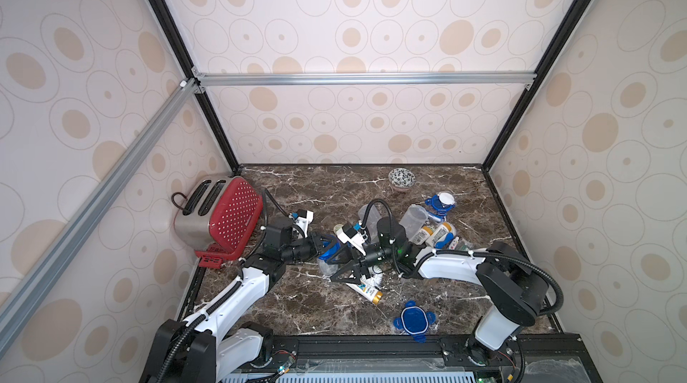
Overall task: Take out toiletry kits
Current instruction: Unfasten the latch on the container, then adjust the container at the center of the board.
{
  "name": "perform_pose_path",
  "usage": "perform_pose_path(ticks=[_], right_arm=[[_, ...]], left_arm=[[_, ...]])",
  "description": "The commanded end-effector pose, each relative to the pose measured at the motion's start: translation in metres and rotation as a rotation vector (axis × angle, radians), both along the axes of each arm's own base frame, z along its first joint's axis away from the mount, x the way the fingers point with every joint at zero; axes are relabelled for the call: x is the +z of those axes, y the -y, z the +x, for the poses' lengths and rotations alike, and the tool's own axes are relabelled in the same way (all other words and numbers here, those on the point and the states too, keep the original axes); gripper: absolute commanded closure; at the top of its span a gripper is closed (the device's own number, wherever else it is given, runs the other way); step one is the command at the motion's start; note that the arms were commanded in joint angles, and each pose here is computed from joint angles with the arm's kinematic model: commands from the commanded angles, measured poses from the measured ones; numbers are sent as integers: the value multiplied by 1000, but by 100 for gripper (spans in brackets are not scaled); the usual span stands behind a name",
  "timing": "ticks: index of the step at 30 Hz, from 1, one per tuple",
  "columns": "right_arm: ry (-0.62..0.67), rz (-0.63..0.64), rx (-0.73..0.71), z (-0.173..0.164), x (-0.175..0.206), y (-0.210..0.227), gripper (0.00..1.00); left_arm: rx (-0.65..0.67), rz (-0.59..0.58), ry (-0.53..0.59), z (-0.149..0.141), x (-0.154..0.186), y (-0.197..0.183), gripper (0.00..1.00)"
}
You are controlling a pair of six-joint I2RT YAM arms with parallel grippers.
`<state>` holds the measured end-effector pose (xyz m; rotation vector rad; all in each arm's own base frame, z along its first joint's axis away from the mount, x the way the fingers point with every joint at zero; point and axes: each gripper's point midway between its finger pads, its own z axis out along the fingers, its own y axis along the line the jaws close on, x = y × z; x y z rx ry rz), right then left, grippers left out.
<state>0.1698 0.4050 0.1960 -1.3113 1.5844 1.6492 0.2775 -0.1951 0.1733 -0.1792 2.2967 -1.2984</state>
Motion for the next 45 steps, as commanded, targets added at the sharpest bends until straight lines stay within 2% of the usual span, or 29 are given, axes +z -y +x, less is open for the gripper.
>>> perform_pose_path(ticks=[1,2,4,6,8,11,16,21,23,28,35,45], right_arm=[[63,-67,-20,10,-9,20,23],[68,-70,-41,15,-10,25,23],[84,-87,-69,23,-11,32,22],[119,-128,-106,32,-15,36,23],[151,-176,-145,43,-22,36,23],[187,-231,-170,59,-26,31,24],[226,-240,-196,83,-28,17,22],[248,-262,-187,95,-34,9,19],[242,-254,-173,96,-33,6,19],[199,-203,-89,76,-24,7,22],[183,-205,-71,57,-26,19,25],[174,-200,-56,35,-27,24,25]], left_arm=[[29,170,-17,-3,15,-19,51],[35,189,17,0,32,-21,41],[52,229,65,3,56,-28,30],[71,278,93,0,72,-36,25],[90,325,94,-7,74,-46,25],[96,381,43,-27,58,-59,35],[55,356,-53,-59,19,-59,48],[15,244,-96,-69,-4,-44,64],[3,188,-101,-66,-6,-36,66],[16,201,-107,-54,-14,-35,67],[52,297,-113,-38,-25,-44,68],[70,408,-120,-33,-33,-57,63]])
